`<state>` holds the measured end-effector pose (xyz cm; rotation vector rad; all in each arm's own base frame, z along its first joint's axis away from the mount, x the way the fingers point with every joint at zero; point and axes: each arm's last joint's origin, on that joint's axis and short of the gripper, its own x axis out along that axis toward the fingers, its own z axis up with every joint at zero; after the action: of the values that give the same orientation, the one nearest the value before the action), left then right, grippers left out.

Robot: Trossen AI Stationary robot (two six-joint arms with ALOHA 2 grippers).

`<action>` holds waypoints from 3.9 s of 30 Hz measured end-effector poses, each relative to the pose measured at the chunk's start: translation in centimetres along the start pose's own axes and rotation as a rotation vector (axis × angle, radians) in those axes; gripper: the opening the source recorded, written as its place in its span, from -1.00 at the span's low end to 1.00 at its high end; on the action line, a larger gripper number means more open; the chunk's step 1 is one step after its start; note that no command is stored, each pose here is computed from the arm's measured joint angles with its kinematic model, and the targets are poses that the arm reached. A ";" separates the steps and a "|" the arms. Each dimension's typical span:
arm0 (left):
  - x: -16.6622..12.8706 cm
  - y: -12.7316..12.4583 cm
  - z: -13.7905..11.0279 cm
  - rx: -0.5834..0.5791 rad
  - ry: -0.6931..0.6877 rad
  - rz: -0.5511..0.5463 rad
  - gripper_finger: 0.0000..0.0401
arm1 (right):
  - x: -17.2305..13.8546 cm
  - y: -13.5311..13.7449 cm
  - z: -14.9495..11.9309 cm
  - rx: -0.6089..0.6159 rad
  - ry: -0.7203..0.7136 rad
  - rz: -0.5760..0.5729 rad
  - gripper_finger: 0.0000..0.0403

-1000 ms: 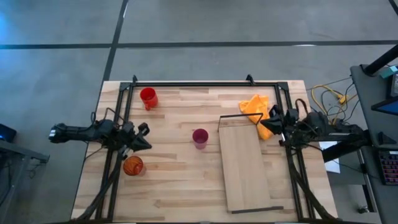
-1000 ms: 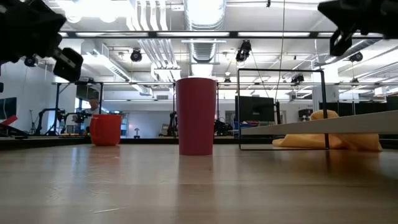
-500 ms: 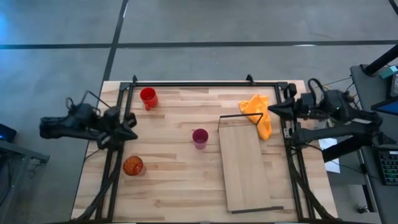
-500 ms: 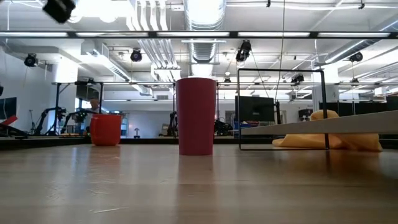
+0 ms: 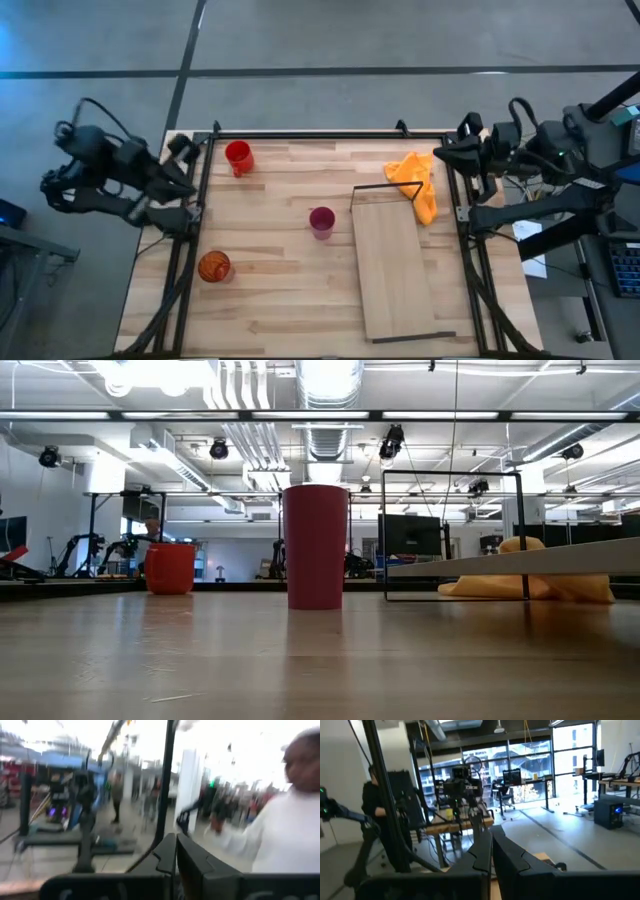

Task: Stack small to large cups/mugs on shelf
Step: Put the red mug on the shelf

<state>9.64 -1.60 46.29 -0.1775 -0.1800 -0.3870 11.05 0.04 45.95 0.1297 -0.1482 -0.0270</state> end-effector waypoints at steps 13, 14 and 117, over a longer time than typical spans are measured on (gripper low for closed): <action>-1.4 -0.8 2.8 -0.051 -0.302 -0.030 -1.00 | 1.5 0.5 3.3 -0.039 -0.054 0.005 -0.96; -1.5 -0.6 2.4 -0.063 -0.272 0.030 -1.00 | 1.6 0.5 3.3 -0.060 -0.052 0.005 -0.96; -2.4 27.0 -19.7 -0.559 1.370 1.425 -0.36 | 5.6 0.1 -1.5 0.064 0.340 -0.056 -0.96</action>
<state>20.68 19.82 22.97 -0.4899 1.3788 0.9272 16.78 0.14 45.25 0.2004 0.1948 -0.0556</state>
